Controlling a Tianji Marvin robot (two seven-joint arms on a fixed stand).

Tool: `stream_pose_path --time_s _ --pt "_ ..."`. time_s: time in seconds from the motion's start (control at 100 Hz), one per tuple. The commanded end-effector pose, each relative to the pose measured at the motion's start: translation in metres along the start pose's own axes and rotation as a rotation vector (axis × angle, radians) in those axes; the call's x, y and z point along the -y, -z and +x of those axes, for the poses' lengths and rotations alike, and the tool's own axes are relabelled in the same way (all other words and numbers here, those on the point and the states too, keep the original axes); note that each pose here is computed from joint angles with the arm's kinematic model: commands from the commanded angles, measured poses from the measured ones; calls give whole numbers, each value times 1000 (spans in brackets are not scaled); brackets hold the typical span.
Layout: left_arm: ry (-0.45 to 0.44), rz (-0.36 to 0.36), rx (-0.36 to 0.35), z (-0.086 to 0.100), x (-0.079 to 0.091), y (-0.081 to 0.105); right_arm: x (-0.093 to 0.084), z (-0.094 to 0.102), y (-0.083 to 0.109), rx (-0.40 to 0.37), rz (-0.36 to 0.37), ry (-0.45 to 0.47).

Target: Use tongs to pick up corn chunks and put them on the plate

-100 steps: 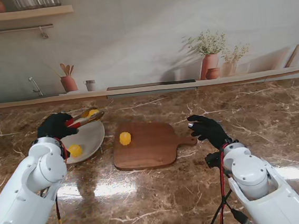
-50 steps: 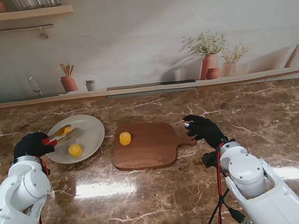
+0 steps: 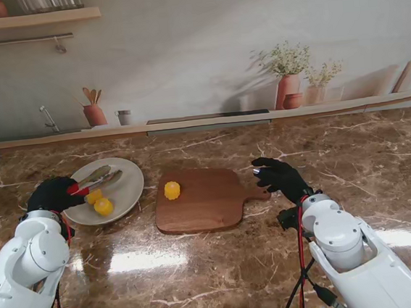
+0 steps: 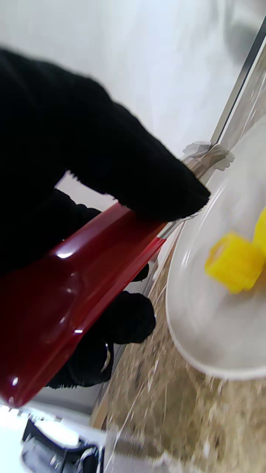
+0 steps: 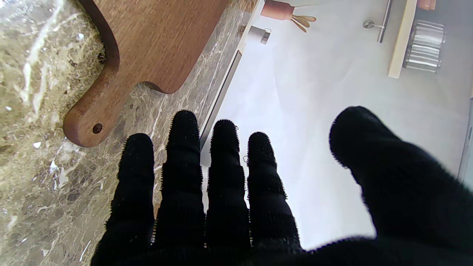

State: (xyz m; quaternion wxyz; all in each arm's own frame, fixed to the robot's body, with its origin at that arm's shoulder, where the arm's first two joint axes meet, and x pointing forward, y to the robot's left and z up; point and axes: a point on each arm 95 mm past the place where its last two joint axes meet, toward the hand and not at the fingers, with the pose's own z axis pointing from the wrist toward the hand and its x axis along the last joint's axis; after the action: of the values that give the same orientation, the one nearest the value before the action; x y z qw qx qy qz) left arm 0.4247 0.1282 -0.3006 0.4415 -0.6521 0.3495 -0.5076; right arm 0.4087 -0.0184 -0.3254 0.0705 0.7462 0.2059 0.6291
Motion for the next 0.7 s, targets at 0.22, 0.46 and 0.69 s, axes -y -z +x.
stream_pose_path --time_s 0.22,0.46,0.69 --pt "117 -150 -200 49 -12 1 4 -5 0 9 11 -3" --pt "165 -220 -291 79 -30 -3 4 -7 0 7 12 -6" --pt "135 -292 -342 91 -37 -6 4 -8 3 6 -2 -16"
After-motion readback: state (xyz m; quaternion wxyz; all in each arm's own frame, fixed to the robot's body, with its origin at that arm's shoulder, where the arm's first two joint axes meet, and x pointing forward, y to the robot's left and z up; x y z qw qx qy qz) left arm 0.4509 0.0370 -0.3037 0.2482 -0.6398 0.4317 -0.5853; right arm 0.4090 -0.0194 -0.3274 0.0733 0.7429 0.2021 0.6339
